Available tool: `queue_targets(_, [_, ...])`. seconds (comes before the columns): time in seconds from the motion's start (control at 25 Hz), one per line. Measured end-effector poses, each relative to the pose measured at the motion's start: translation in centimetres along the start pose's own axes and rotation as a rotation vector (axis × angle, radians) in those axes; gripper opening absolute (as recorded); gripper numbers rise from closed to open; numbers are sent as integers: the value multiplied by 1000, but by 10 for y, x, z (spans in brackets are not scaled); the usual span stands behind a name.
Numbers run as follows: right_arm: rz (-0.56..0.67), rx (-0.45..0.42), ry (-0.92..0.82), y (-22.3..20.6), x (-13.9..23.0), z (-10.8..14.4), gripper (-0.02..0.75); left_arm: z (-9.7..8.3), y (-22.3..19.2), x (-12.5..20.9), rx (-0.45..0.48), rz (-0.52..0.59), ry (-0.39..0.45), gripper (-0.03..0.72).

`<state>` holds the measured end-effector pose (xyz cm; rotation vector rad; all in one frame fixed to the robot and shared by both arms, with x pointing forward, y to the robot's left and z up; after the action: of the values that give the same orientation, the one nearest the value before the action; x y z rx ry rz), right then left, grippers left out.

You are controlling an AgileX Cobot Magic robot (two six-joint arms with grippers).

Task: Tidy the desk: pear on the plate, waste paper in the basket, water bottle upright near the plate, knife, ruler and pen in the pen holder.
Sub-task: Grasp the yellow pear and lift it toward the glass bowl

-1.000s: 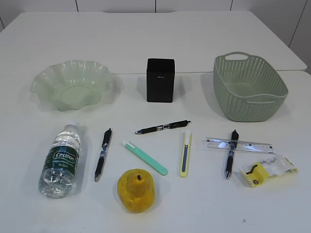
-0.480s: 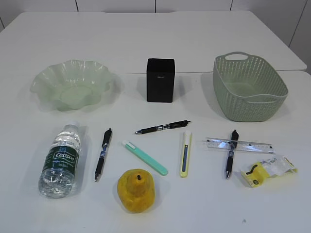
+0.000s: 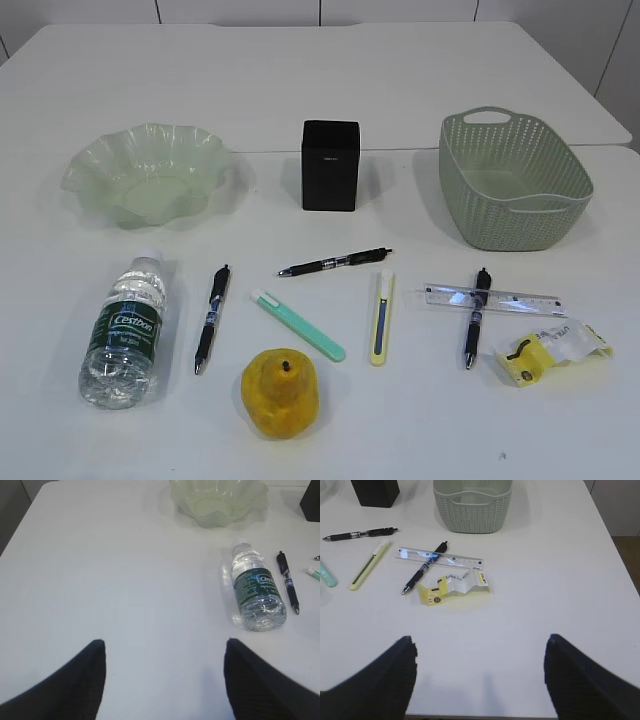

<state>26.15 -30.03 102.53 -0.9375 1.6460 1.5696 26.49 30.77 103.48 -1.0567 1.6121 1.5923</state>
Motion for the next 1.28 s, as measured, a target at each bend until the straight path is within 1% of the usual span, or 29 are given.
queue_targets(0.16, [-15,1,0,1,-2,0,587,0,0,0,0,0,0,517])
queue_targets(0.28, [-74,-1,-7,4,-11,0,588,0,0,0,0,-2,0,505])
queue_targets(0.4, [-115,-22,-25,4,-18,3,588,0,0,0,1,-4,0,503])
queue_targets(0.52, [-112,-35,-36,-4,-29,4,588,-2,2,-8,14,-48,4,503])
queue_targets(0.64, [-84,-40,-42,-17,-41,4,587,-5,4,-21,32,-108,10,502])
queue_targets(0.72, [-51,-43,-43,-28,-48,4,587,-6,0,-30,35,-114,11,501])
queue_targets(0.88, [-3,-51,-28,-46,-62,4,587,-9,-13,-49,37,-87,10,501])
queue_targets(1.0, [-2,-51,-28,-57,-75,3,587,-12,-28,-63,36,-63,9,501])
queue_targets(1.08, [-26,-49,-26,-60,-85,3,587,-13,-38,-70,34,-43,8,501])
queue_targets(1.2, [-44,-47,-27,-66,-97,2,587,-15,-53,-77,28,19,-41,500])
queue_targets(1.28, [-31,-47,-18,-71,-102,1,587,-17,-61,-85,32,37,-73,500])
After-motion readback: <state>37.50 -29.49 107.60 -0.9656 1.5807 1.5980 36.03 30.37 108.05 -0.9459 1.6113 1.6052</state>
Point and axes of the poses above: a point on each arm's last joint axis where the gripper is mounted, y pointing back along that axis away from the gripper, z along the wrist's bending axis when the last joint is at zero, x = y × z, the point moved 4 cm from there along -y, pointing out along that axis toward the gripper, and after that the axes turned 1 degree about y, right-handed, at the moved point
